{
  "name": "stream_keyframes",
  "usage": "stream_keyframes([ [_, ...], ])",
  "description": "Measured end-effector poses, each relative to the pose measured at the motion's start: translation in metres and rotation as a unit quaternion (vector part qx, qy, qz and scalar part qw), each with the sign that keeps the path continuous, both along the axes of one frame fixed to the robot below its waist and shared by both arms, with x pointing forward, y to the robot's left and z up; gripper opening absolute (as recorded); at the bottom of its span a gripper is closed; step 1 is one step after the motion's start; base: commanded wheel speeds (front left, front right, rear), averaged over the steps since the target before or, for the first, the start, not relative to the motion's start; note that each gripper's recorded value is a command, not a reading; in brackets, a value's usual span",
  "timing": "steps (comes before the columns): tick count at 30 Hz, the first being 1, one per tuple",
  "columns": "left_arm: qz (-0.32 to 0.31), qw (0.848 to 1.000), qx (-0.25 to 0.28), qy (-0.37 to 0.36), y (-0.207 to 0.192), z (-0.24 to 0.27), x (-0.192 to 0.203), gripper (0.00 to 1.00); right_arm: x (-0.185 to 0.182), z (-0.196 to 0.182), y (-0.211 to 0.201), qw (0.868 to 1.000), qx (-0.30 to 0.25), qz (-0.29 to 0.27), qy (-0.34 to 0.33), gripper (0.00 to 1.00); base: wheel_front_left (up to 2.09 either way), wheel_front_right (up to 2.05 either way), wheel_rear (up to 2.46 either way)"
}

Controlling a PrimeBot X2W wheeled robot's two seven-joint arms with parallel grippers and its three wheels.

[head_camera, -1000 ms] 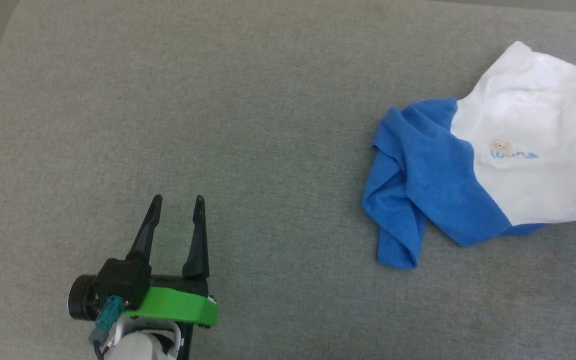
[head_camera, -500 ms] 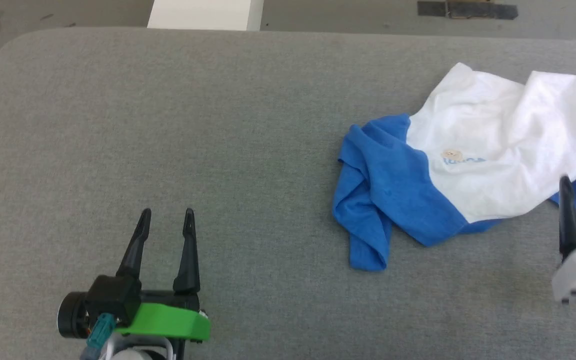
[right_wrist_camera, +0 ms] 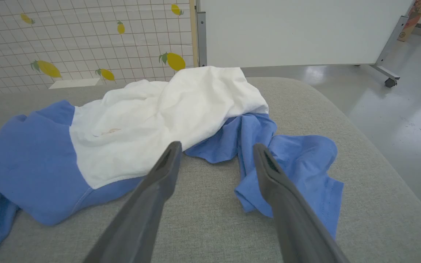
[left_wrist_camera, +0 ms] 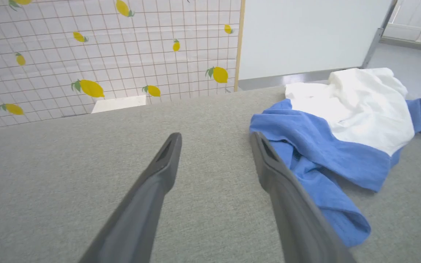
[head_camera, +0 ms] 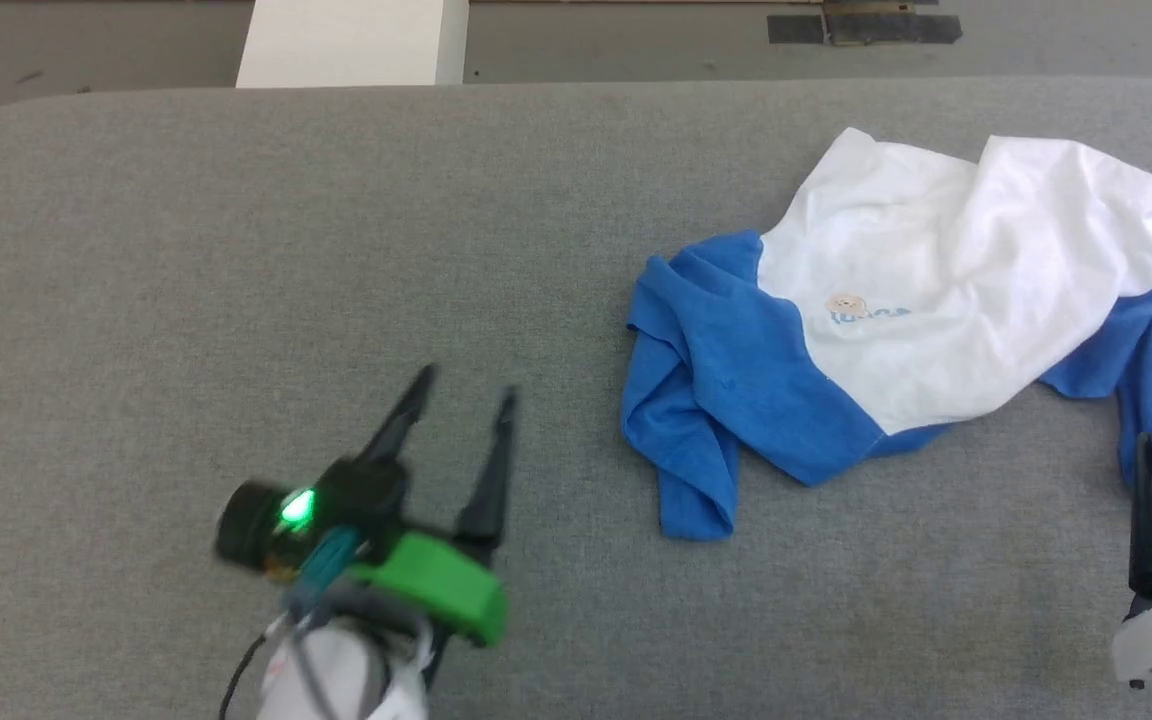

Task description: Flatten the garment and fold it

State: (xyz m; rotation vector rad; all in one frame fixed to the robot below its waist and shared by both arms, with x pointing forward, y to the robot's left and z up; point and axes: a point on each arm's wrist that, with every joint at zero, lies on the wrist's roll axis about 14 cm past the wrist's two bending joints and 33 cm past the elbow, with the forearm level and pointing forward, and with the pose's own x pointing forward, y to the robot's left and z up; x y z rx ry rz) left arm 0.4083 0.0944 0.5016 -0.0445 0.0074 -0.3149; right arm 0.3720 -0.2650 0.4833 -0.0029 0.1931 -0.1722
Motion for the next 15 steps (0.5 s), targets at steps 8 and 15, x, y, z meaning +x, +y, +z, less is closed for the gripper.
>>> stream_keyframes([
  [8, -0.161, 0.978, 0.087, 0.103, -0.079, -0.025, 0.009, 1.00, 0.016, -0.002, 0.009, 1.000, 0.001, 0.014, 0.001, 1.00, 0.00, 0.00, 0.00],
  [15, -0.231, 0.932, 0.169, 0.224, -0.097, -0.084, -0.005, 1.00, 0.019, -0.013, 0.014, 1.000, 0.009, 0.019, 0.016, 1.00, 0.00, 0.00, 0.00],
])
